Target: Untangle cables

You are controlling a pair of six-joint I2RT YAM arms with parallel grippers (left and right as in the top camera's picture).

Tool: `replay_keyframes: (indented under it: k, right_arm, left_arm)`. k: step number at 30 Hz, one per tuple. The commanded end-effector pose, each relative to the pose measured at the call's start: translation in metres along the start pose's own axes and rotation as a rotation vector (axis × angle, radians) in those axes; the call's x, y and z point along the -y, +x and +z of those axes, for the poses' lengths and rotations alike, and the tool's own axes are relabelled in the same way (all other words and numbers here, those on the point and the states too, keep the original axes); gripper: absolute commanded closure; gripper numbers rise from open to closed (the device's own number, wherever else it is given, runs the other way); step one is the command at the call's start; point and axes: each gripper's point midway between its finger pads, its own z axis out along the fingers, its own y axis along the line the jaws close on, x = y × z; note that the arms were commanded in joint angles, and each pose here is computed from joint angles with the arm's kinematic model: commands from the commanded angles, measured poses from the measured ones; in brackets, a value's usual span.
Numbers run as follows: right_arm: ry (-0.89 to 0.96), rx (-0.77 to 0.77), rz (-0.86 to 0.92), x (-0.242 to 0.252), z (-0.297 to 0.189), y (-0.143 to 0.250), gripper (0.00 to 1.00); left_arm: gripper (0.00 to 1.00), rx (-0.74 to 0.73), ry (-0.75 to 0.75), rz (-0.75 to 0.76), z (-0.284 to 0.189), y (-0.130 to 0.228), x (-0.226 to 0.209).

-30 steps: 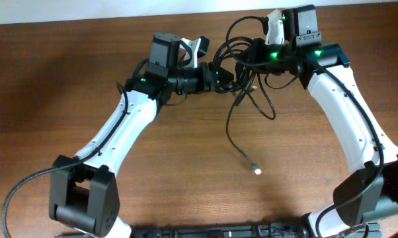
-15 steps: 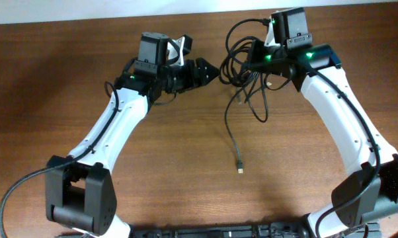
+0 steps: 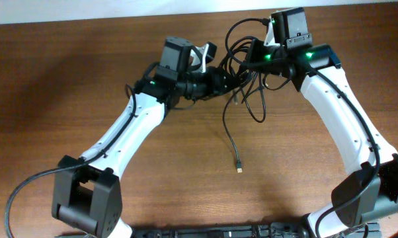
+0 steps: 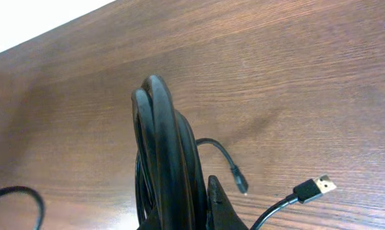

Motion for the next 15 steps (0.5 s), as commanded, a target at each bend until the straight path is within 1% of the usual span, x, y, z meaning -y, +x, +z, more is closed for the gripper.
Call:
replay_keyframes:
  k: [1, 4, 6, 7, 12, 15]
  right_arm:
    - [-0.055, -0.024, 0.007, -0.012, 0.0, 0.004, 0.96]
    - [-0.056, -0.026, 0.007, -0.012, 0.0, 0.004, 0.96]
    - [-0.055, -0.028, 0.008, -0.012, 0.0, 0.005, 0.96]
    - [-0.051, -0.034, 0.009, -0.011, 0.0, 0.006, 0.96]
    - [-0.046, -0.045, 0.012, -0.01, 0.0, 0.009, 0.96]
    - [-0.088, -0.066, 0.012, -0.017, -0.001, 0.012, 0.96]
  left_arm:
    - [0.58, -0.042, 0.006, -0.064, 0.021, 0.007, -0.005]
    - [0.61, -0.062, 0.012, -0.058, 0.036, 0.013, -0.007]
    - [0.64, -0.046, 0.027, -0.033, 0.04, 0.009, -0.004]
    - [0.65, -0.015, 0.026, -0.013, 0.04, 0.002, -0.002]
    - [0.62, 0.06, -0.016, 0.001, 0.036, -0.015, -0.011]
    - [0.63, 0.076, -0.045, -0.007, 0.035, -0.017, -0.017]
